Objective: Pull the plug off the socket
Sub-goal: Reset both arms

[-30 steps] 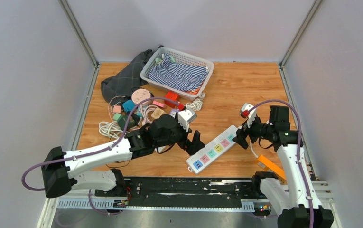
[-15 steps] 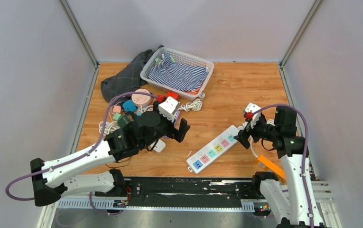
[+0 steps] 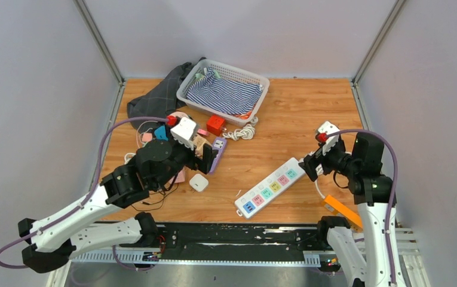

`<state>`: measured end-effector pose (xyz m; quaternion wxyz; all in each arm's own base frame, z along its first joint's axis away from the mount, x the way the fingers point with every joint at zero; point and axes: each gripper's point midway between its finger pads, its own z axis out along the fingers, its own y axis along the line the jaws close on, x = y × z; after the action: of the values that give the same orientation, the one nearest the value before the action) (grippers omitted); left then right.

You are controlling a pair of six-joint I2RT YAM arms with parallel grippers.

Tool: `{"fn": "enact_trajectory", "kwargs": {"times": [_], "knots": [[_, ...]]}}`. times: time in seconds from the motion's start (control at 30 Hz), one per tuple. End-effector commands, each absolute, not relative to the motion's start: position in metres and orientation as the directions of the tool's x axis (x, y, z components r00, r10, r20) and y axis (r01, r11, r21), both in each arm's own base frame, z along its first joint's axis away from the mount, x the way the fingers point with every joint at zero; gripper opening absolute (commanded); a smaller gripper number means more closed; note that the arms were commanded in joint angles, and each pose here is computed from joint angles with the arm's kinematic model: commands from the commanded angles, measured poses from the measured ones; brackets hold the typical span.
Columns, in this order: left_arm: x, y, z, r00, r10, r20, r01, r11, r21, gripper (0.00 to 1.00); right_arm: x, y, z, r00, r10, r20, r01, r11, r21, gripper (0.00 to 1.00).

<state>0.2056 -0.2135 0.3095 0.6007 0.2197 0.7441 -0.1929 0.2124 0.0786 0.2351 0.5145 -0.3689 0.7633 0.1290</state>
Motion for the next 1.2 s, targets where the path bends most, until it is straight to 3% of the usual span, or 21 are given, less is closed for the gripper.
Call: {"fn": "enact_trajectory", "kwargs": {"times": [0.0, 0.27, 0.5, 1.17], "knots": [[0.204, -0.188, 0.33, -0.161, 0.107, -0.981, 0.538, 0.843, 0.004, 1.0, 0.222, 0.067, 0.233, -0.271, -0.355, -0.895, -0.6, 0.789, -0.131, 1.0], [0.215, -0.161, 0.3, -0.19, 0.187, -0.964, 0.464, 0.882, 0.079, 1.0, 0.241, 0.063, 0.226, -0.34, -0.109, -0.934, -0.434, 0.899, 0.053, 1.0], [0.23, -0.145, 0.264, -0.286, 0.189, -0.94, 0.44, 0.897, 0.046, 1.0, 0.259, 0.03, 0.21, -0.373, -0.075, -0.925, -0.239, 0.971, 0.017, 1.0], [0.23, -0.146, 0.263, -0.283, 0.176, -0.943, 0.455, 0.89, 0.029, 1.0, 0.257, 0.029, 0.219, -0.339, -0.08, -0.937, -0.238, 0.971, 0.003, 1.0]]}}
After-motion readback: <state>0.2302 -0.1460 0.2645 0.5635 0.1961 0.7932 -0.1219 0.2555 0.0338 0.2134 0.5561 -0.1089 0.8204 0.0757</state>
